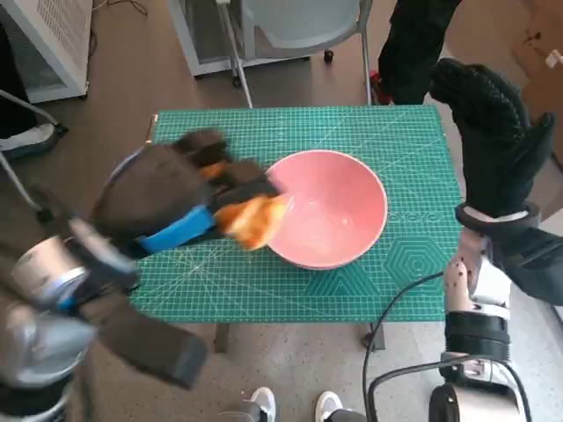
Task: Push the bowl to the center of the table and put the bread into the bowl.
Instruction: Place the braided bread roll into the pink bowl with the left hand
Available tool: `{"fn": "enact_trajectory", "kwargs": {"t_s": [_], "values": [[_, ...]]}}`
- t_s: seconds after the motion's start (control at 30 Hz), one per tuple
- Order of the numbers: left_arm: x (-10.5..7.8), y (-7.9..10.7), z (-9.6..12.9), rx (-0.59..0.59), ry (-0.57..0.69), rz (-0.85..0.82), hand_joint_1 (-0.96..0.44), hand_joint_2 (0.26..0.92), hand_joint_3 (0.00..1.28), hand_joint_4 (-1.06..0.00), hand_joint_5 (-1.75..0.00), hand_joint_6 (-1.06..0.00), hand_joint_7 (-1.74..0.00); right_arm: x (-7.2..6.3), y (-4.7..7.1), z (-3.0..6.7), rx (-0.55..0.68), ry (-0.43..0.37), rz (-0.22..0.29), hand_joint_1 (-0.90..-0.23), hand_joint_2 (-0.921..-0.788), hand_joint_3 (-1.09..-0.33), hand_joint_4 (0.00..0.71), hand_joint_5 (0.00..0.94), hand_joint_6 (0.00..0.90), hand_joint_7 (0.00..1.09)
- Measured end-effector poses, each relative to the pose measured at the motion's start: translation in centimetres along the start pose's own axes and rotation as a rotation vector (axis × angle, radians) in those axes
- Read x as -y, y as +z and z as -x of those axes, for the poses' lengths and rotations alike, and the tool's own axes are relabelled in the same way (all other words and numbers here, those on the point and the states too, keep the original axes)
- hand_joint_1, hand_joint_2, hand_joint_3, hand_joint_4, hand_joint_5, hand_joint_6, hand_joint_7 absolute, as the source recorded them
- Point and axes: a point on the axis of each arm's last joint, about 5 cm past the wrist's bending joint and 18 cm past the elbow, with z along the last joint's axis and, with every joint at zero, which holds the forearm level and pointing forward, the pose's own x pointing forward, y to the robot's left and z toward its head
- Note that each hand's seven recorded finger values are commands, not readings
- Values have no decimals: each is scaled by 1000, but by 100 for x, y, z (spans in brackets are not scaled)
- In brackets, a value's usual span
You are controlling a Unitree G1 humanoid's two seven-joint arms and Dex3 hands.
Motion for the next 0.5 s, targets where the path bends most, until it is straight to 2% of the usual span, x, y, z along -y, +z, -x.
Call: {"fn": "enact_trajectory", "kwargs": {"t_s": [0.23,0.33,0.5], "values": [[312,1,-413,52,-22,23,2,909,37,-726,-1270,-744,-891,-21,14,8,-3,-18,24,-436,-921,-541,337,14,431,16],[458,-13,-546,56,-64,41,2,912,35,-730,-1249,-725,-931,-21,28,30,-7,-28,45,-438,-921,-539,345,16,439,20],[655,-60,-720,55,-136,66,1,918,27,-760,-1093,-664,-1122,-7,34,84,-25,-47,76,-436,-921,-537,352,16,441,20]]}}
